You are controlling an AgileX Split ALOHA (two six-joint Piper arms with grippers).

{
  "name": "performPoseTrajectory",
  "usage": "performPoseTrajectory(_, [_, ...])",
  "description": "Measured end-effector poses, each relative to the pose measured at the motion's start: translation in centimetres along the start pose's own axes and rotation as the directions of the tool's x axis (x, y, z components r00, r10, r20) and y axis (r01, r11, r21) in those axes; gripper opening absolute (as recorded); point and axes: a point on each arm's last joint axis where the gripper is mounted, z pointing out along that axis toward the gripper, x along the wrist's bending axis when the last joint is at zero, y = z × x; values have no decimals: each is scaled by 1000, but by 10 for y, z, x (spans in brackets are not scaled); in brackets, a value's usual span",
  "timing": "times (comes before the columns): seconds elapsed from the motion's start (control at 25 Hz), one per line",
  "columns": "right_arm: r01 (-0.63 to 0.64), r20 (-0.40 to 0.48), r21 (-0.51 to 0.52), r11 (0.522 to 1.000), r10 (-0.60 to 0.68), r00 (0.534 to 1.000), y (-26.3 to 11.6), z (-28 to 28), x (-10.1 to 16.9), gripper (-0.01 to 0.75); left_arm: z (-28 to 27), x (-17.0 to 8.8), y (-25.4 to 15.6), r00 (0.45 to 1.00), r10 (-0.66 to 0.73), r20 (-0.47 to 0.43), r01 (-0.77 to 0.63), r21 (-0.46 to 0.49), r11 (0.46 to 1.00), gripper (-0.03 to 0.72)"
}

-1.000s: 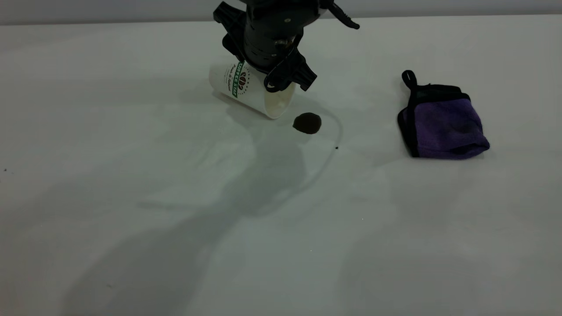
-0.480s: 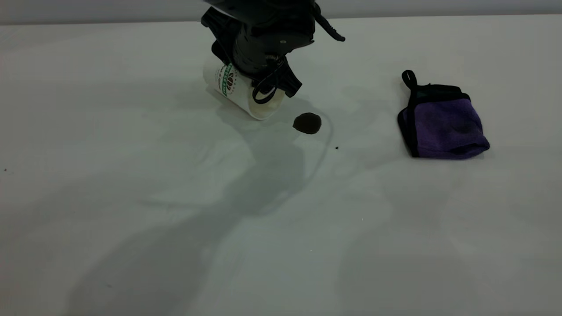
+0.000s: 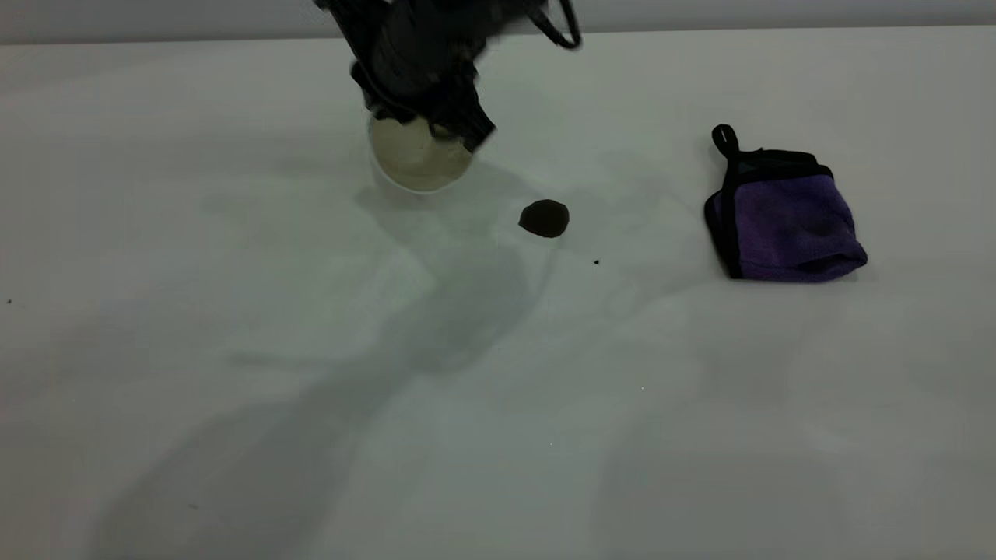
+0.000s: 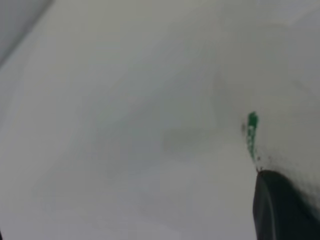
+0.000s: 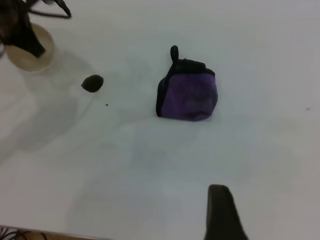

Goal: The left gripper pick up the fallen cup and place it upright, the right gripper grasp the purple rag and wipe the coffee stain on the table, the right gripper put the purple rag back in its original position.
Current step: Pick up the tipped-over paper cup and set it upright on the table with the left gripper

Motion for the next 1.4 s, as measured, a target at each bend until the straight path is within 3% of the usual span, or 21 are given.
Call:
performPoseTrajectory(0.24, [0,0,0,1000,0,1000,0,0,0,510,-10,67,-7,948,-35,316,-14,152,988,0])
performPoseTrajectory(0.4, [1,0,0,1000,-1,1000,0,0,0,510,1,92,-10,856,-130,501,32,199,979,0])
performPoseTrajectory(0.56, [1,0,0,1000,-1,1000,0,0,0,510,9,116,-8,768,-211,605,100,212,972,0])
performPoseTrajectory(0.76, [0,0,0,1000,0,1000,0,0,0,510,36,127,-15,700,-258,666,69,297,952,0])
performPoseTrajectory(1.4, [0,0,0,1000,0,1000,0,0,0,510,63,111,-11,678,-260,687,5,350,937,14])
